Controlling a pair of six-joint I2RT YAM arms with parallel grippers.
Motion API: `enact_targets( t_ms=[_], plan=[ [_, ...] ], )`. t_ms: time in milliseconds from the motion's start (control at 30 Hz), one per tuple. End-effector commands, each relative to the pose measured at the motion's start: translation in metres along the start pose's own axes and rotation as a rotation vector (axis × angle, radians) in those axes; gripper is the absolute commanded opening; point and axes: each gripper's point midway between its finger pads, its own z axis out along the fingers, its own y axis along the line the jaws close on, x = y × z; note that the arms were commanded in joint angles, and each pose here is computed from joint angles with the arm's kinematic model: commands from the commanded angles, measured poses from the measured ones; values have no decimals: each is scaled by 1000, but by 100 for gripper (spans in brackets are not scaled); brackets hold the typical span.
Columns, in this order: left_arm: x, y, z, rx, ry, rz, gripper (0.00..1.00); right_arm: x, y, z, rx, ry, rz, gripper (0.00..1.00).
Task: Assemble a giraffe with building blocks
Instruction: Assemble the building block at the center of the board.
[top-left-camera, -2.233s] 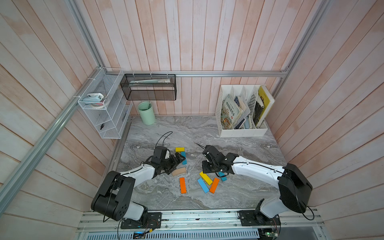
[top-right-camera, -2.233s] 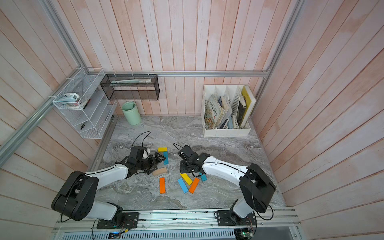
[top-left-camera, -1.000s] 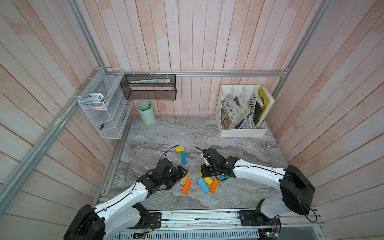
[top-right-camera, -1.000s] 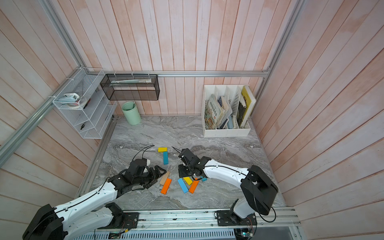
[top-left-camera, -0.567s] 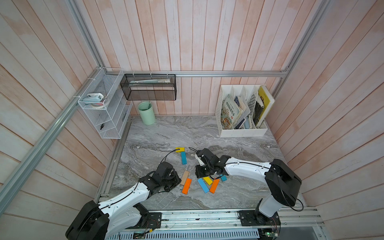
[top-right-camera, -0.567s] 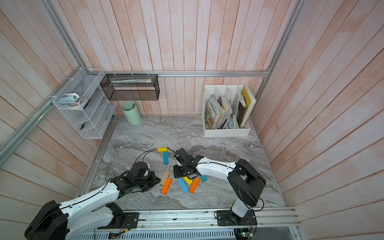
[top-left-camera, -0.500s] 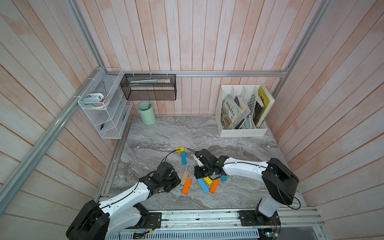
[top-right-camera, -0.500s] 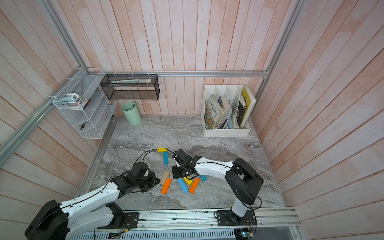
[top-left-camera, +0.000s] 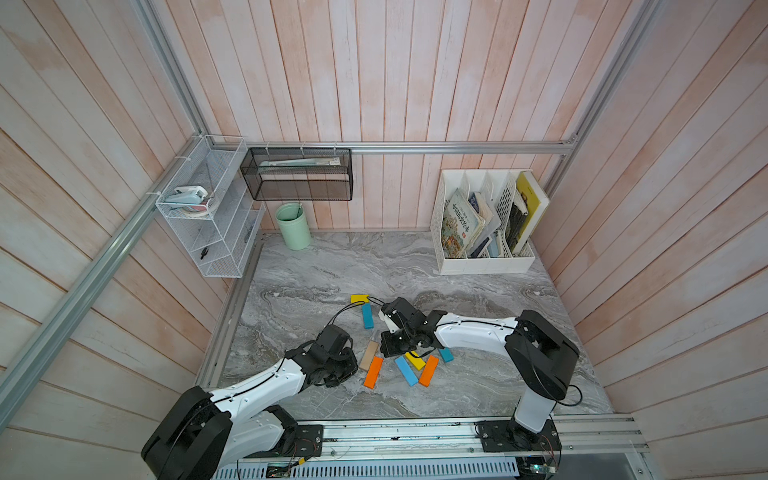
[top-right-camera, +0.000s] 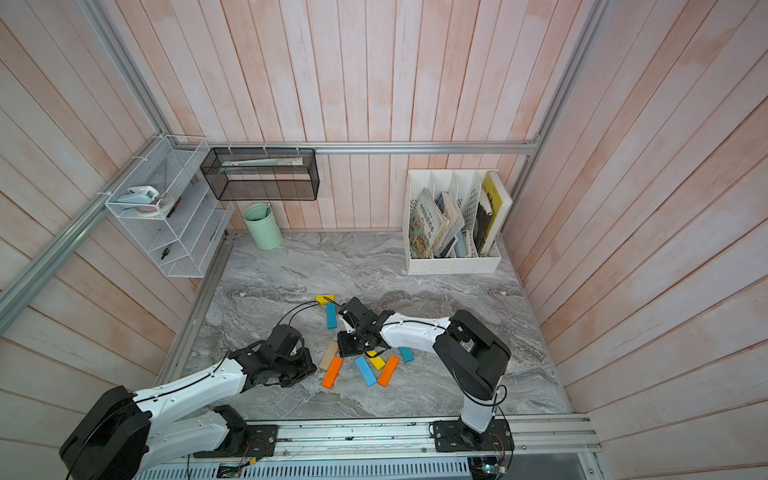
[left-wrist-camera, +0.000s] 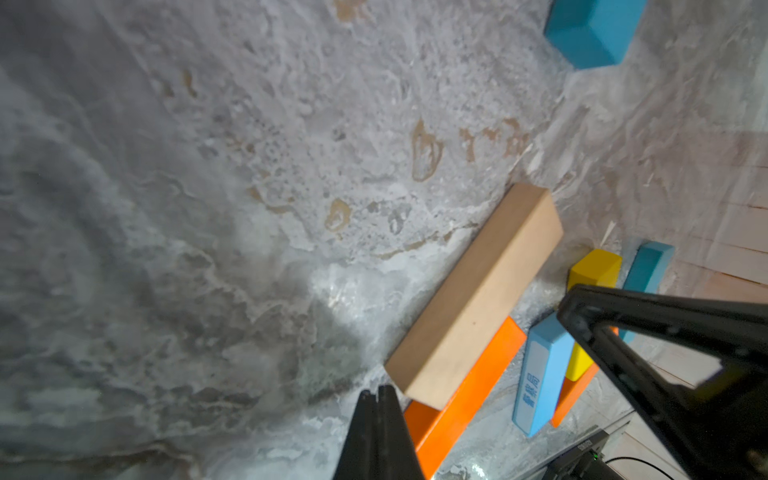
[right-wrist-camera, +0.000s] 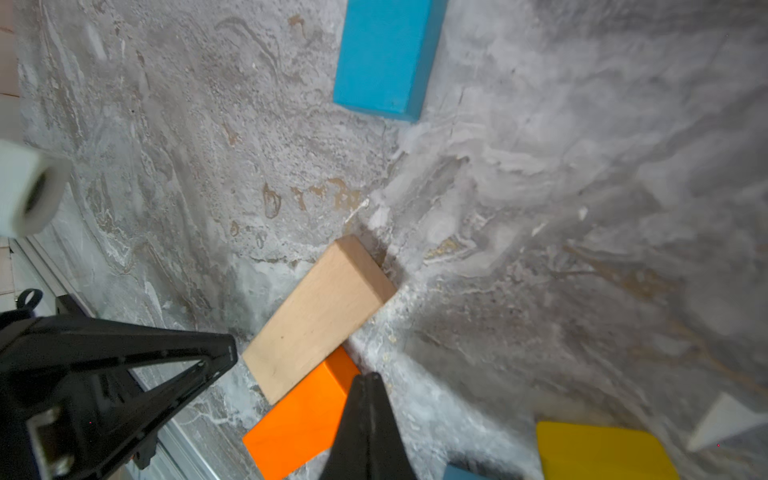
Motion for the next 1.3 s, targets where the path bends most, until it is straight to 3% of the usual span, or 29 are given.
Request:
enact_targets(
  t_ms=[0,933,1267],
  plan=[
    [1,-4,2,28,1,17,0,-6,4,6,-7,-3,-16,0],
    [7,-10,14,23,38,22,0,-9,-4,18,-4,7,-11,0],
    [-5,21,4,-124,-47,-36,0,-27,-11,11,32,-50,-24,0]
  ],
)
